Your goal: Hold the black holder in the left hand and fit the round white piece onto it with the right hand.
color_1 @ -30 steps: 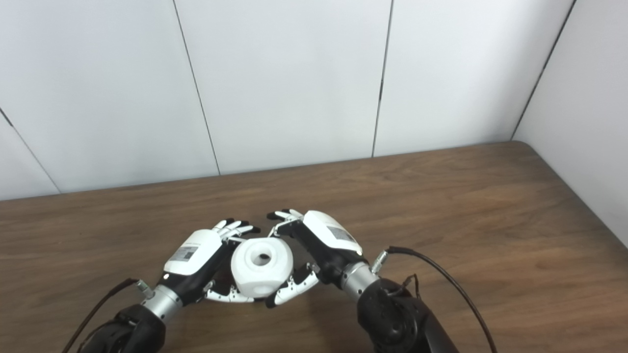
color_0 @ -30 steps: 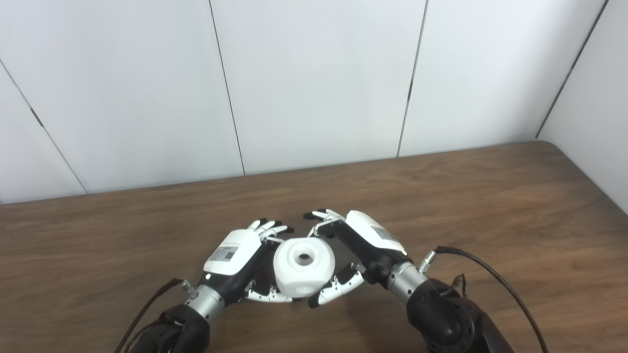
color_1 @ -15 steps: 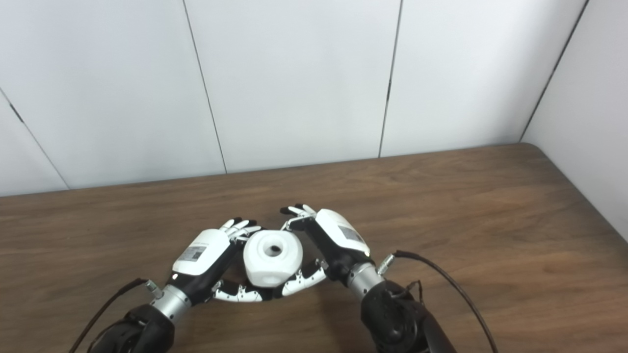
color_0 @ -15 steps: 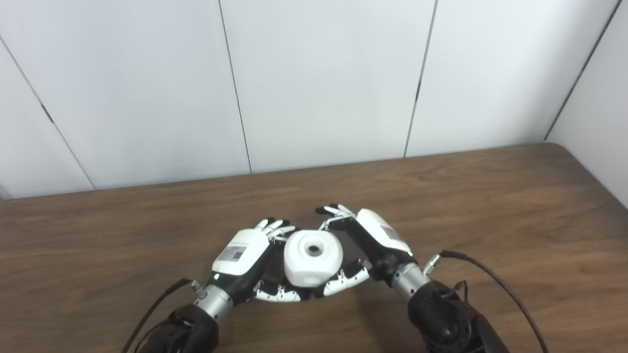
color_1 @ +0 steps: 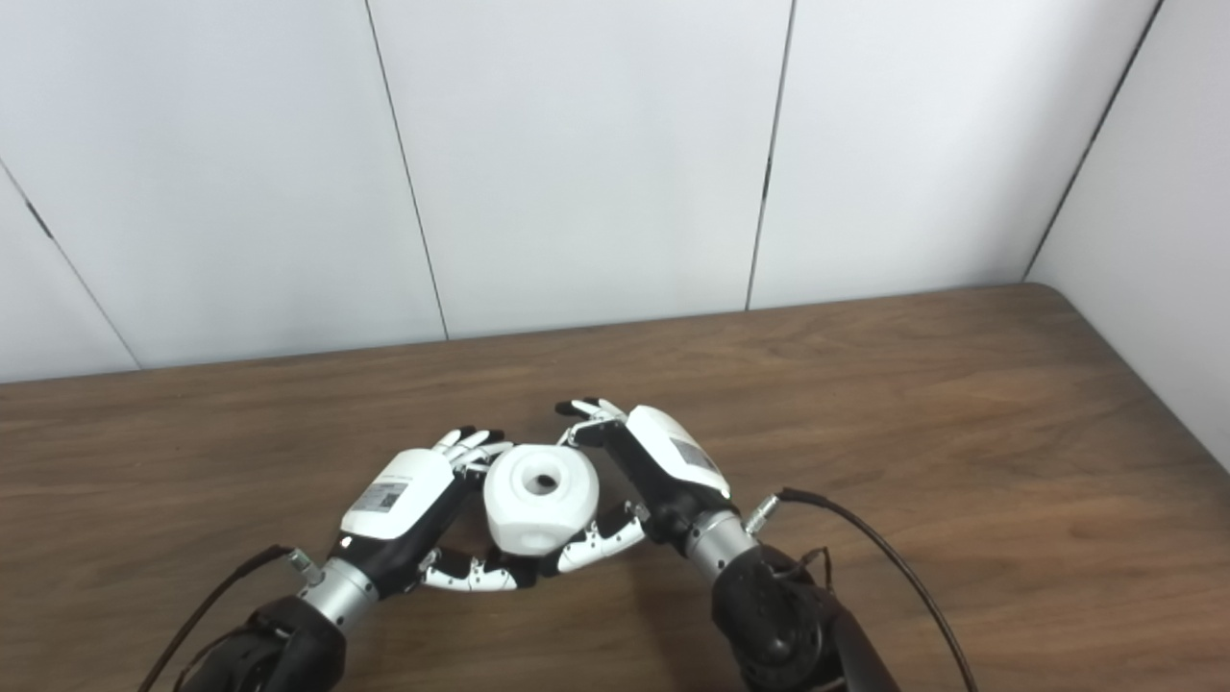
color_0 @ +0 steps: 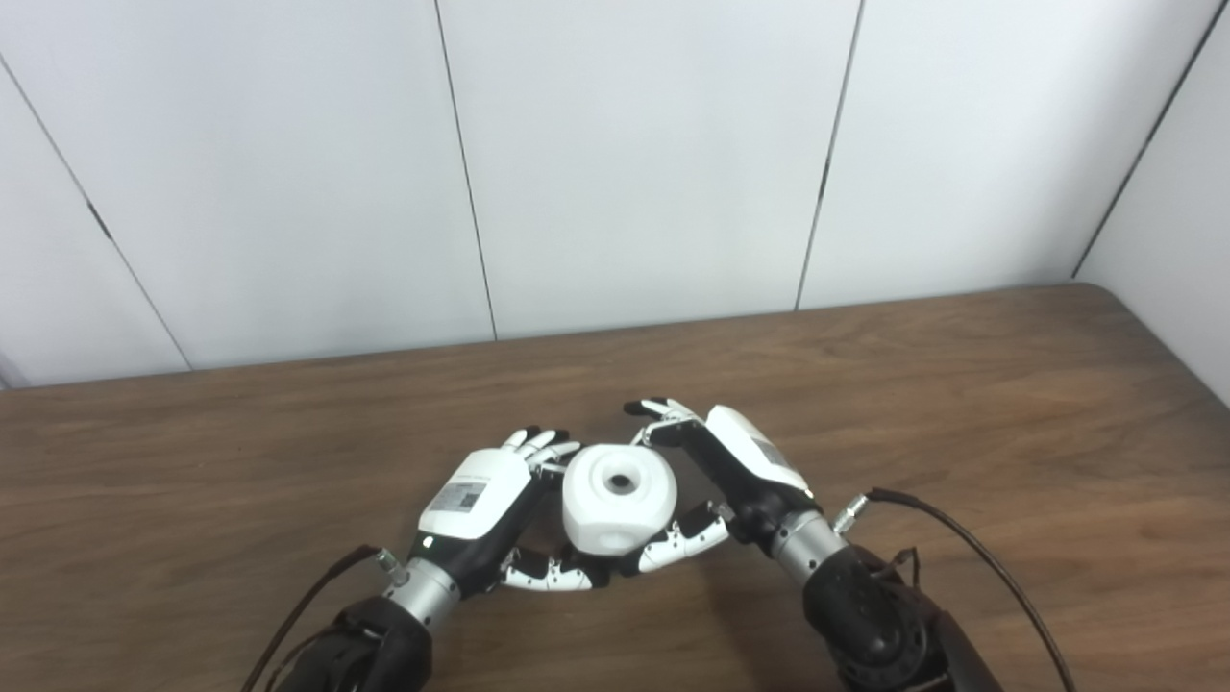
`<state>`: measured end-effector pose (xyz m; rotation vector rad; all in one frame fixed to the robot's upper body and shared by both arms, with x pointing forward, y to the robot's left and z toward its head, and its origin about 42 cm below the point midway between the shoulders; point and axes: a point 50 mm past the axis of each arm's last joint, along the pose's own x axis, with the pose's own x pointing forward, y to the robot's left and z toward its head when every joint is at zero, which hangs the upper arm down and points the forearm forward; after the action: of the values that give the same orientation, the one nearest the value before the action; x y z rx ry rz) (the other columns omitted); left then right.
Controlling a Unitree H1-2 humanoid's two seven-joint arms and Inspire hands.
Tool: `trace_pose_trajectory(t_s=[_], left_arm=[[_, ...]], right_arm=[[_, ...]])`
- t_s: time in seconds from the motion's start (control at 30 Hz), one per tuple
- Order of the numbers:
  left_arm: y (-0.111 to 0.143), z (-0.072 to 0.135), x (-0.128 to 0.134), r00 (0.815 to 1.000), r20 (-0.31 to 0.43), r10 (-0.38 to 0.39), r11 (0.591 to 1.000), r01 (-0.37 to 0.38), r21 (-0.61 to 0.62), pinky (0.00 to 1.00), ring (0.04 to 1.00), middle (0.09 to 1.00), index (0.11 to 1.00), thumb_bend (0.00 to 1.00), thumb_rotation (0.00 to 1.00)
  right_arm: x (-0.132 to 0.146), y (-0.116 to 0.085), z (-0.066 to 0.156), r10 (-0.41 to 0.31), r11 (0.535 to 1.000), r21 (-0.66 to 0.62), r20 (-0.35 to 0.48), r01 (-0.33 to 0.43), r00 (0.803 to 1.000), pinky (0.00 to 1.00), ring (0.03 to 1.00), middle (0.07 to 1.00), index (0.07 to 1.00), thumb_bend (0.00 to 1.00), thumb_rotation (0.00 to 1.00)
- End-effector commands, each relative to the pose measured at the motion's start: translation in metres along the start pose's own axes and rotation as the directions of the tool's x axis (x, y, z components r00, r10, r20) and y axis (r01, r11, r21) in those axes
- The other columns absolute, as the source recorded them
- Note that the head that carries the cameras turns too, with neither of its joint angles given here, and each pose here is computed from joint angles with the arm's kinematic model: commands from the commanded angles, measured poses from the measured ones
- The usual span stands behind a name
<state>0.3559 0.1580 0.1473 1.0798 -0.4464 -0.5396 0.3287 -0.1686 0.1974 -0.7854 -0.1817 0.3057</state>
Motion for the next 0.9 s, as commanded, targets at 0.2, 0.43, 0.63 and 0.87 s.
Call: trace_pose_trajectory(t_s=[0.2,0.43,0.63,0.87], left_arm=[[0.0056,0.0177,0.0096,0.996,0.085,0.037,0.999,-0.037,0.004,1.00,0.952,0.881,0.481,0.52,0.05],[0.0049,0.0180,0.0104,0.995,0.087,0.041,0.999,-0.042,0.001,1.00,0.950,0.880,0.481,0.52,0.05],[0.0048,0.0187,0.0109,0.996,0.085,0.038,0.999,-0.038,-0.001,1.00,0.953,0.881,0.481,0.52,0.05],[0.0032,0.0200,0.0121,0.996,0.082,0.037,0.999,-0.037,0.005,1.00,0.954,0.883,0.481,0.52,0.05]], right_arm=[[0.0048,-0.0117,0.0017,-0.036,0.999,-0.038,0.017,0.037,0.999,0.80,0.960,0.903,0.480,0.51,0.14],[0.0051,-0.0138,0.0008,-0.030,0.998,-0.055,0.026,0.032,0.999,0.79,0.952,0.900,0.479,0.51,0.14],[0.0040,-0.0139,0.0000,-0.029,0.999,-0.044,0.024,0.030,0.999,0.79,0.955,0.902,0.479,0.51,0.14],[0.0025,-0.0143,0.0016,-0.023,0.999,-0.045,0.029,0.024,0.999,0.80,0.960,0.905,0.479,0.51,0.14]])
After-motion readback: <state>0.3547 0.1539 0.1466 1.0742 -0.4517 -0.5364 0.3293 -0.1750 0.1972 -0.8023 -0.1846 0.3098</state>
